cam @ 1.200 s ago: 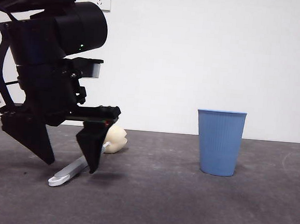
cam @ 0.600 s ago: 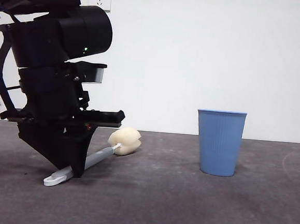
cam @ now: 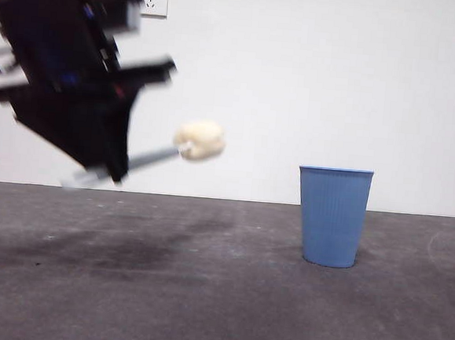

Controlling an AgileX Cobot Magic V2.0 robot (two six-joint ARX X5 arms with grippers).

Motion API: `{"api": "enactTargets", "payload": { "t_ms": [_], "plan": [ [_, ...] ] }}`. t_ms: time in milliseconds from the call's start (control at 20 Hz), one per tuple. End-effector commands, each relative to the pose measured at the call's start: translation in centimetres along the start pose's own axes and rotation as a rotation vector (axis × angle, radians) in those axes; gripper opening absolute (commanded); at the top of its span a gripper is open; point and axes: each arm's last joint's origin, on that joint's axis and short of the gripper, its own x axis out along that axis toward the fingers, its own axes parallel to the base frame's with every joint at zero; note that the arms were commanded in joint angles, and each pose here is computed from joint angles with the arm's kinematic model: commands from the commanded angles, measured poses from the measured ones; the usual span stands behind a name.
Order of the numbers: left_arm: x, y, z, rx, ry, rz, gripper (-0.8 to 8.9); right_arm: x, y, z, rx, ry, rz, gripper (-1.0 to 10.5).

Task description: Pick up the cup brush,pick up the cup,insert the brush into the cup,clean the cup,put the cup brush back,put the cup back to the fixed position on the table

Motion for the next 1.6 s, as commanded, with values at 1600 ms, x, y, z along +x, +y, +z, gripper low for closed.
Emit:
{"api": "enactTargets", "payload": {
  "t_ms": [1600],
  "plan": [
    [-8.5,1.6,-2.7,0.087,-0.065,-0.010,-0.08,20.4,-6.7,-4.5,-0.168,-0.317,-0.279,6.3]
  ]
}}
